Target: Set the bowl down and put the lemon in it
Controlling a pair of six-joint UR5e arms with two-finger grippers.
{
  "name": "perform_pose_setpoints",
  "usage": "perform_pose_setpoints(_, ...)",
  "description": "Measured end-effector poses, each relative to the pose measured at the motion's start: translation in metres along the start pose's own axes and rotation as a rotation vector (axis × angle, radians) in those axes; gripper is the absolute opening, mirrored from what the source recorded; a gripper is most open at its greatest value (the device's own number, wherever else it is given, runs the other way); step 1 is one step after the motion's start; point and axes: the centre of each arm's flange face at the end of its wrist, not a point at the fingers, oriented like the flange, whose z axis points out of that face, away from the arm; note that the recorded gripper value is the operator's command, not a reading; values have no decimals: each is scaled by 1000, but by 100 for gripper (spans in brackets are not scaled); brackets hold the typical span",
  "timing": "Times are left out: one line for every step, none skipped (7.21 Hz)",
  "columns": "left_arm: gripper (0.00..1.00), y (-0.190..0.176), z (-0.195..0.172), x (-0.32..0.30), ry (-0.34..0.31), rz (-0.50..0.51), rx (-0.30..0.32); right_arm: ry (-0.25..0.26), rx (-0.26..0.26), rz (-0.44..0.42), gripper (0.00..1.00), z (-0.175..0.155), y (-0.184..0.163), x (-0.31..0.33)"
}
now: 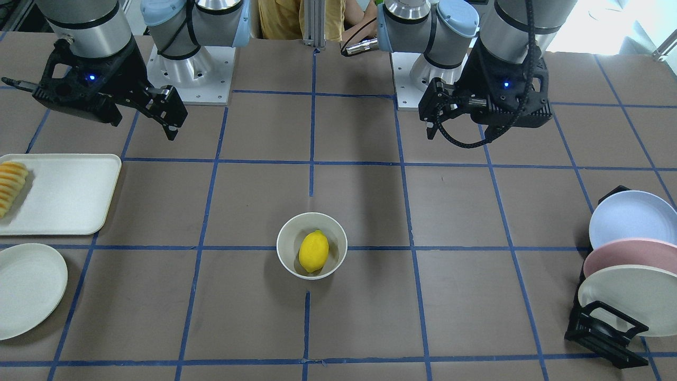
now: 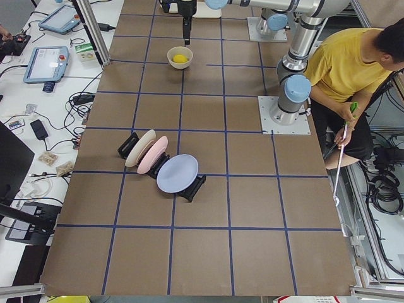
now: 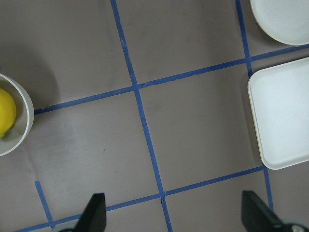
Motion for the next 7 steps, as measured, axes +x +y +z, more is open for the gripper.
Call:
perform_pose_setpoints(100,0,0,0,0,0,0,0,-2,0,100,1,0,0)
perform_pose_setpoints(100,0,0,-1,0,-1,0,0,-2,0,100,1,0,0)
perform_pose_setpoints(100,-1,0,-3,0,-3,1,0,-3,-1,100,1,0,0)
perform_pose_setpoints(100,-2,1,-5,0,-4,1,1,-4,-2,100,2,0,0)
perform_pose_setpoints(100,-5,2,-7,1,-4,0,1,-6,-3,100,2,0,0)
perform_pose_setpoints(100,-5,2,-7,2,-3,2,1,-6,-4,100,2,0,0)
perform_pose_setpoints(100,-5,1,-7,2,-2,4,1,-6,-5,100,2,0,0)
